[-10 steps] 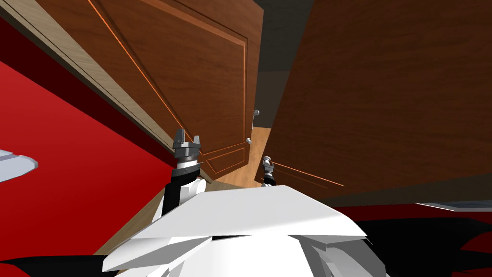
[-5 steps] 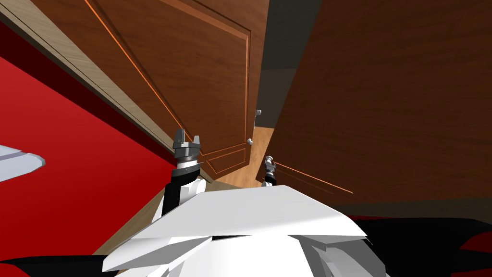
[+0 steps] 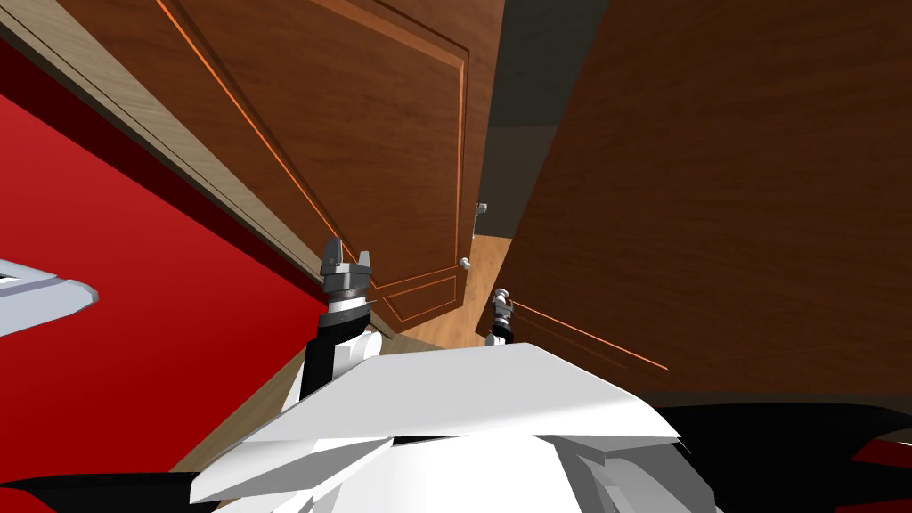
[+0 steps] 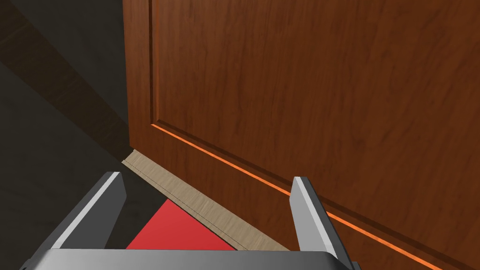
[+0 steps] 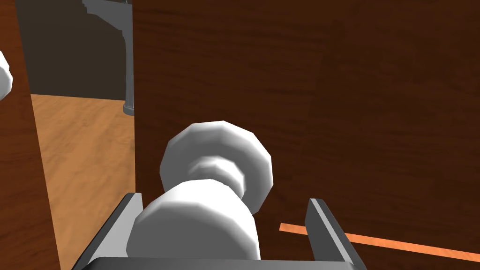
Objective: Push the door open
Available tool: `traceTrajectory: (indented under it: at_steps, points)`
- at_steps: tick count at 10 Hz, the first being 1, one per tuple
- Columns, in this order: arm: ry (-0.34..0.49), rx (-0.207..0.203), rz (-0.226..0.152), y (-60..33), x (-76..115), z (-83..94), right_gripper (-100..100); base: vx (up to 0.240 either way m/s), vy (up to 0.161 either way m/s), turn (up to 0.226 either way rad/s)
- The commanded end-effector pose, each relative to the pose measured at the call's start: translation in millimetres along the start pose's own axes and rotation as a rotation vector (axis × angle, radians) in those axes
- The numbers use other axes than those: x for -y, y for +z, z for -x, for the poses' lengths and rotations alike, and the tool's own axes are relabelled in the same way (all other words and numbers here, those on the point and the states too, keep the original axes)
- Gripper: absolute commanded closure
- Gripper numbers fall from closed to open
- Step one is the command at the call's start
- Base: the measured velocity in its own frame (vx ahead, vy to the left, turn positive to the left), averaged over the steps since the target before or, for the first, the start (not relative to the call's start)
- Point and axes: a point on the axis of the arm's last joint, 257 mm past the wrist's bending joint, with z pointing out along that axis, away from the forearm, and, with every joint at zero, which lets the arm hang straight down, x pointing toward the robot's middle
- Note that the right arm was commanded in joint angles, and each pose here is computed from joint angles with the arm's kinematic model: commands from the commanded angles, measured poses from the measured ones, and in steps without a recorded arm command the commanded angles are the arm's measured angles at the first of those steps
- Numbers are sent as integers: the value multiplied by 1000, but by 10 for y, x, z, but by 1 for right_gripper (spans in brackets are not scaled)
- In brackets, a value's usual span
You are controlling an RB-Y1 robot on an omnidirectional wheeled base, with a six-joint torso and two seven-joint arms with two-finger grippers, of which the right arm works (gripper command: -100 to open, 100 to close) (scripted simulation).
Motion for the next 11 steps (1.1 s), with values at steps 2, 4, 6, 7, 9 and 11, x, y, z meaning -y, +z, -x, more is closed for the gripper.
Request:
traceTrajectory:
  at_steps: [2,4,6,7,9,11]
  points:
    - [-8,-30,50,106,-239,-70,100,42,-17,8]
    - [-9,-30,78,137,-313,-68,100,35,-7,57]
    - [-9,-29,106,163,-385,-65,100,47,-15,38]
    - [-9,-27,132,183,-448,-60,100,53,-18,74]
    - [-7,-24,160,201,-520,-52,100,52,-25,49]
    - [-6,-21,187,213,-583,-42,100,45,-21,42]
